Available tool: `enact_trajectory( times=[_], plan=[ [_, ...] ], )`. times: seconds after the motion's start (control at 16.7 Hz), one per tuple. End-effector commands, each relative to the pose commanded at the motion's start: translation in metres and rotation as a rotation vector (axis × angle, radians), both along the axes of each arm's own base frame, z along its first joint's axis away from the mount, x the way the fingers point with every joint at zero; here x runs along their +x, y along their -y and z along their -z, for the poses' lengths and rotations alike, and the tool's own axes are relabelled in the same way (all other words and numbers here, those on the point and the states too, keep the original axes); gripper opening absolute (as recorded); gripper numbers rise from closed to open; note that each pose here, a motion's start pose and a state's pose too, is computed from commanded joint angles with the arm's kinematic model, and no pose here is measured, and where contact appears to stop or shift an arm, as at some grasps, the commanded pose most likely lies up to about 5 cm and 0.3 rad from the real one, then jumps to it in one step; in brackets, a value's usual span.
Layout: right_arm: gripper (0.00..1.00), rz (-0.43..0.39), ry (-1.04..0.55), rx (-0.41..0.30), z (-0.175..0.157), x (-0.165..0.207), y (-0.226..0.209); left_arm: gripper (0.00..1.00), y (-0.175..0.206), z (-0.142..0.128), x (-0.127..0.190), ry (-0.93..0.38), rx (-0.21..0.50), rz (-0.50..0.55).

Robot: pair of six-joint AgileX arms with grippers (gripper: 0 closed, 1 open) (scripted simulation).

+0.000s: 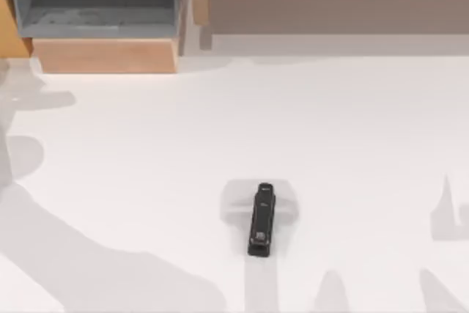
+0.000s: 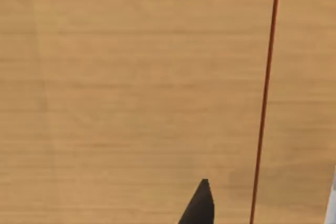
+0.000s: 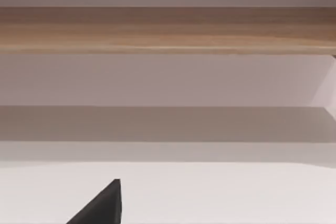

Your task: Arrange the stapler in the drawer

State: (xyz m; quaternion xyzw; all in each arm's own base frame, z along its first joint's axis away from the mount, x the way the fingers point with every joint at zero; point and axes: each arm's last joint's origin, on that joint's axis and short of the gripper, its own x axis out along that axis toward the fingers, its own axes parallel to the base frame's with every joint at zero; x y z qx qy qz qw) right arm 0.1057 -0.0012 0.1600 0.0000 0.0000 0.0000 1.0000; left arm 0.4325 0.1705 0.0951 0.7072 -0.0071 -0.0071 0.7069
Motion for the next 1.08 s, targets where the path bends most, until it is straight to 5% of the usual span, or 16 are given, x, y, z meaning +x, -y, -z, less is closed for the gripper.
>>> enact_trajectory(
  times=[0.3,1.08],
  plan=[
    [1.0,0.0,0.0,0.0,0.0,0.0,0.0,0.0,0.0,0.0,0.0,0.0,0.0,0.0],
    [1.0,0.0,0.0,0.0,0.0,0.0,0.0,0.0,0.002,0.004,-0.021,-0.013,-0.012,0.022]
  ],
)
